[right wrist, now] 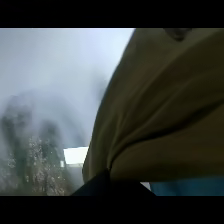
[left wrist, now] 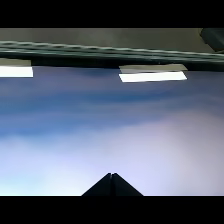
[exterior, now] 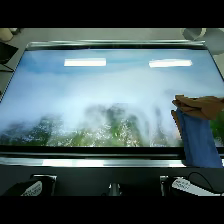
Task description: Fold the shirts.
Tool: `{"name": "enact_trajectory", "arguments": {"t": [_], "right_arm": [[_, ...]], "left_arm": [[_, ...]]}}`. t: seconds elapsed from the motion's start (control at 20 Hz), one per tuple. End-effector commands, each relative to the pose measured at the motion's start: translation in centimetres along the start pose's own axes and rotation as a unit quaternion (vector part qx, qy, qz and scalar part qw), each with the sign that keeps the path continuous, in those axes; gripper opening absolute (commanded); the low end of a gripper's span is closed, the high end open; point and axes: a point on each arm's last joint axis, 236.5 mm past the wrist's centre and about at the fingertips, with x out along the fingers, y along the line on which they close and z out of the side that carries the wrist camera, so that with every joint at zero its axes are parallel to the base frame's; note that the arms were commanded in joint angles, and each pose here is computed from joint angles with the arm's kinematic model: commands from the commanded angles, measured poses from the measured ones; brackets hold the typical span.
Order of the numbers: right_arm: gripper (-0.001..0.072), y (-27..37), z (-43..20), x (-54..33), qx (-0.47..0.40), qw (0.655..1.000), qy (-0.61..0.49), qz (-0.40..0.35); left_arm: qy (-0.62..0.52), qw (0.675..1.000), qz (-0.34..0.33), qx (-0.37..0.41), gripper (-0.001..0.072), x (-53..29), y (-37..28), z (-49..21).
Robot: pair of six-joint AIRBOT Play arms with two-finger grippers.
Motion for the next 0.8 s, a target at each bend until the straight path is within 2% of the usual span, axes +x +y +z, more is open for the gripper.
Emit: {"name": "enact_trajectory", "arguments": {"t": [0.0,0.1,0.15,0.3,0.6,0.65,0.75], "right_arm": [[0.0017,-5.2,-6.3,-2.3,0.021,0.985,0.116,-0.128],[0.0017,-8.8,-9.2,-4.6,0.046,0.960,0.158,-0.227],[0.0017,-9.6,-10.6,-4.8,0.053,0.951,0.179,-0.245],[0.0017,-10.9,-14.6,-2.4,0.056,0.939,0.244,-0.235],[0.0019,-12.9,-18.1,2.0,0.057,0.933,0.280,-0.221],[0.0088,-13.4,-18.1,2.0,0.055,0.931,0.279,-0.229],[0.0692,-14.7,-17.3,1.2,0.028,0.927,0.272,-0.257]], "left_arm": [[-0.007,1.000,0.003,0.000,0.0024,0.0,0.2,0.3],[-0.006,1.000,0.002,0.000,0.0024,0.2,0.2,0.3],[-0.005,1.000,0.001,0.000,0.0024,0.2,0.1,0.2],[-0.008,1.000,0.000,-0.001,0.0024,0.3,0.0,0.4],[-0.015,1.000,0.002,-0.001,0.0024,0.2,0.1,0.7],[-0.014,1.000,0.002,-0.001,0.0024,0.2,0.1,0.7],[-0.014,1.000,0.001,-0.001,0.0024,0.2,0.1,0.7]]}}
